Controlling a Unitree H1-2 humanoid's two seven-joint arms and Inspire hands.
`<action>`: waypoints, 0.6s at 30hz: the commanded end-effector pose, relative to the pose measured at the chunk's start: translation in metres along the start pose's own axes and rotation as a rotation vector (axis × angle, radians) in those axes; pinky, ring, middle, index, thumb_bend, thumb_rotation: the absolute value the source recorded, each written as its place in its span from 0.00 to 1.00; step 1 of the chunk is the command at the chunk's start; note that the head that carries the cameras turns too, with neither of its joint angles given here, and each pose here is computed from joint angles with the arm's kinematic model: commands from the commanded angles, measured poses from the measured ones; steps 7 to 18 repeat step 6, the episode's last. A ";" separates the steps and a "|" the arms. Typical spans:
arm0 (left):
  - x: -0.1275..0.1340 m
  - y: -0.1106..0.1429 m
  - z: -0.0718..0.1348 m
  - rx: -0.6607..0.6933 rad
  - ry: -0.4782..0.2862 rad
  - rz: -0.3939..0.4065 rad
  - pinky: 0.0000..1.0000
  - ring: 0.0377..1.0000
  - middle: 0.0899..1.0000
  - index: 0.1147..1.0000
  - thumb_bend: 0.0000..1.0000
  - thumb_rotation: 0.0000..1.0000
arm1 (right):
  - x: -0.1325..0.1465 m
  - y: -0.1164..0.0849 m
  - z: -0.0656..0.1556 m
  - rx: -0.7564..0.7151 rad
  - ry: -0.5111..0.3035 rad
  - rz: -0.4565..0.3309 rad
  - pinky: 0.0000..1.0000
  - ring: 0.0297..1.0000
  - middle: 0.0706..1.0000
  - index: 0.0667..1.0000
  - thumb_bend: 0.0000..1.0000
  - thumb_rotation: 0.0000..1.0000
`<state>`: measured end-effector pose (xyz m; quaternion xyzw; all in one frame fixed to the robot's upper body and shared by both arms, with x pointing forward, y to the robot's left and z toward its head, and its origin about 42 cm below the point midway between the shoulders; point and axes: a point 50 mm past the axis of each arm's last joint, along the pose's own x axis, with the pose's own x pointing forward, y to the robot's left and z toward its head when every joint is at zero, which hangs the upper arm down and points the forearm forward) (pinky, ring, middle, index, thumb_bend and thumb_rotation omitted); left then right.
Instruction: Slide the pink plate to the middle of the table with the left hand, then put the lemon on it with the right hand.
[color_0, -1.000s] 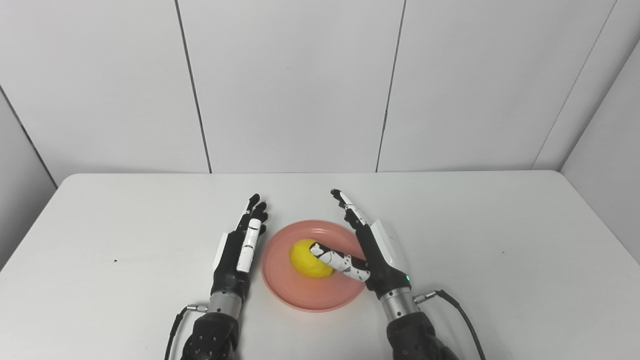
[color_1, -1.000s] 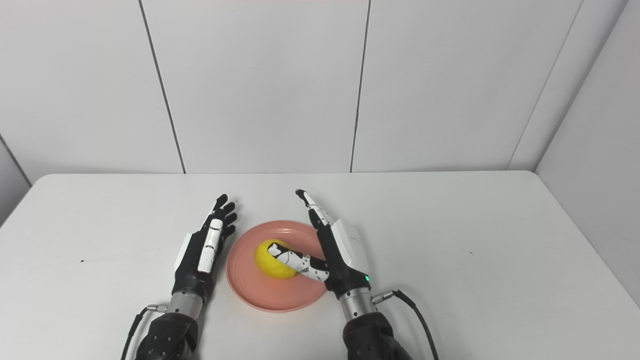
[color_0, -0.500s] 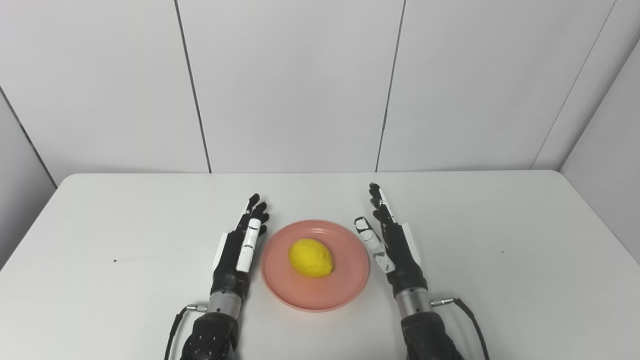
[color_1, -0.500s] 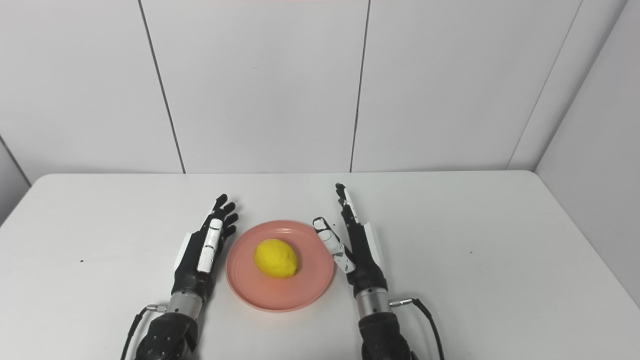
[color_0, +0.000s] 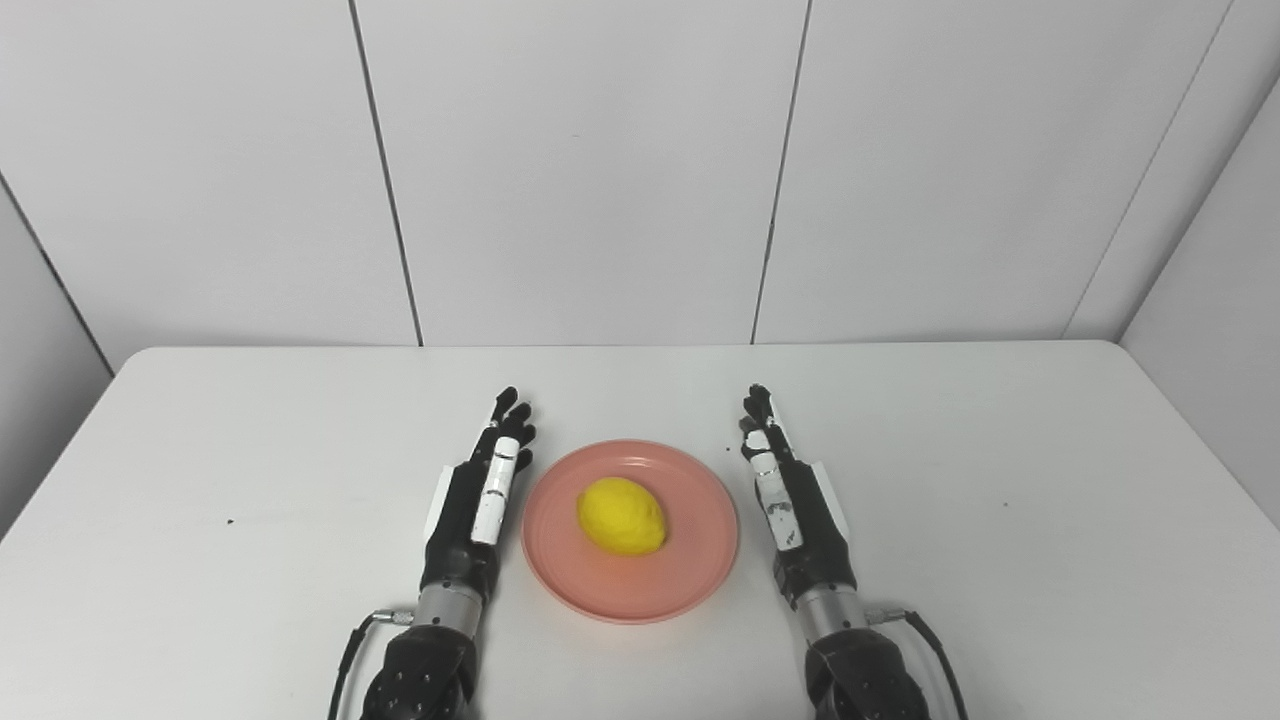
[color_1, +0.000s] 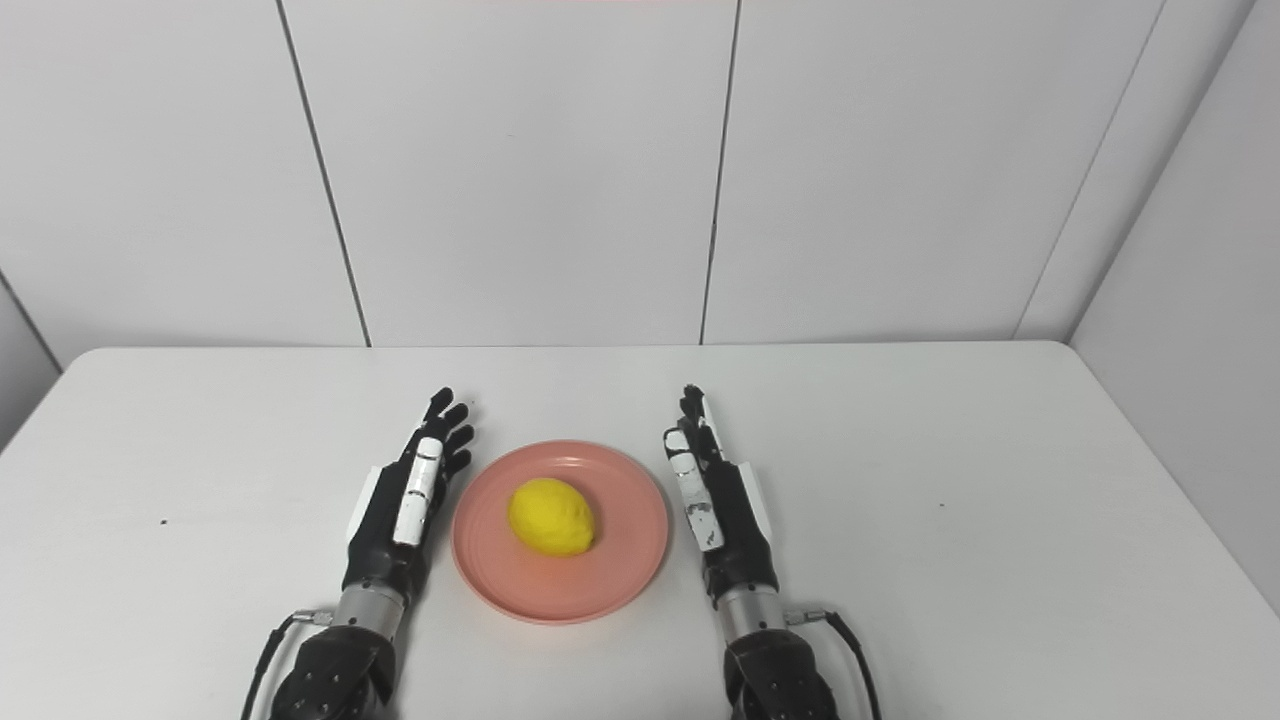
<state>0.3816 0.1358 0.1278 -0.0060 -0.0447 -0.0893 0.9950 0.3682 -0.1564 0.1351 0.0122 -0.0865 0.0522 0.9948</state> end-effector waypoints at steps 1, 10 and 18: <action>0.004 -0.006 0.005 -0.010 -0.015 -0.010 0.92 0.93 0.95 0.95 0.53 1.00 | 0.005 0.004 0.011 0.027 -0.038 0.004 1.00 1.00 1.00 1.00 0.55 1.00; 0.004 -0.006 0.005 -0.010 -0.017 -0.010 0.92 0.93 0.95 0.94 0.53 1.00 | 0.004 0.003 0.010 0.044 -0.030 -0.004 1.00 1.00 1.00 1.00 0.52 1.00; 0.004 -0.006 0.005 -0.010 -0.017 -0.010 0.92 0.93 0.95 0.94 0.53 1.00 | 0.004 0.003 0.010 0.044 -0.030 -0.004 1.00 1.00 1.00 1.00 0.52 1.00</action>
